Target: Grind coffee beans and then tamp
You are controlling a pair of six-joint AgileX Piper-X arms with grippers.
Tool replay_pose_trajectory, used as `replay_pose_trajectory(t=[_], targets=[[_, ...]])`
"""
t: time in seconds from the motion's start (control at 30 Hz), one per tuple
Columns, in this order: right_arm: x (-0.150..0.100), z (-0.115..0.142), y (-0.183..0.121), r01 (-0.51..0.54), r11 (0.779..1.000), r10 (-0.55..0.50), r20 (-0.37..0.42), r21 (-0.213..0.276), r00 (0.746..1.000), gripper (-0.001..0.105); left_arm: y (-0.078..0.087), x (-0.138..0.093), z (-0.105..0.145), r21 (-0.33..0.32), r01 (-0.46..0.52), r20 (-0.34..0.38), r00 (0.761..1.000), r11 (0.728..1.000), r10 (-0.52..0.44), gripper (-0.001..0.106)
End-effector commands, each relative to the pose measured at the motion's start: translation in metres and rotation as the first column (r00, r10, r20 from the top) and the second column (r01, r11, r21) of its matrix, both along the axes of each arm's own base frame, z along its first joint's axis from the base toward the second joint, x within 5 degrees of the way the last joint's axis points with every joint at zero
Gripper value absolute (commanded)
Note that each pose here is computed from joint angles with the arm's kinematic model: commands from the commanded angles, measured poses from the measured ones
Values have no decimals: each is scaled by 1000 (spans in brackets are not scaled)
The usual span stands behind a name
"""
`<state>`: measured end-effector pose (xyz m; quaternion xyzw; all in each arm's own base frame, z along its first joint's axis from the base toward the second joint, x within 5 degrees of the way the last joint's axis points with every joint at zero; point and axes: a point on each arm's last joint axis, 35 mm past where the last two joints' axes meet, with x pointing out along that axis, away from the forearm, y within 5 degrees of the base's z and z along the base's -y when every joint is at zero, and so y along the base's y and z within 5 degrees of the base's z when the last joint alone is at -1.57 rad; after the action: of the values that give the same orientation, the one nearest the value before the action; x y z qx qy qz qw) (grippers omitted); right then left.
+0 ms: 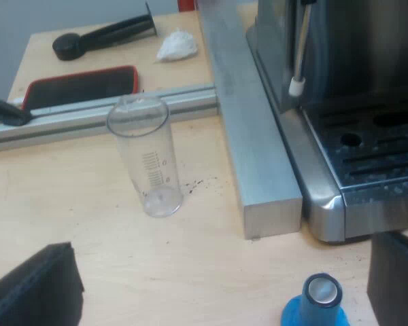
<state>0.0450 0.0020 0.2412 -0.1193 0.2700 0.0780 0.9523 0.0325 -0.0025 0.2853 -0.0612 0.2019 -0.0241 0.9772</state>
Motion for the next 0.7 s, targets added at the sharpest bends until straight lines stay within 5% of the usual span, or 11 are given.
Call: replay_pose_trajectory(t=[0.03,0.7], targets=[[0,3,0,-8,1000,8,7,3,1000,77,-1,2,2,-16,4,1,1000,1000,-4,86],[0,3,0,-8,1000,8,7,3,1000,77,-2,2,2,-28,32,1,999,999,-32,86]])
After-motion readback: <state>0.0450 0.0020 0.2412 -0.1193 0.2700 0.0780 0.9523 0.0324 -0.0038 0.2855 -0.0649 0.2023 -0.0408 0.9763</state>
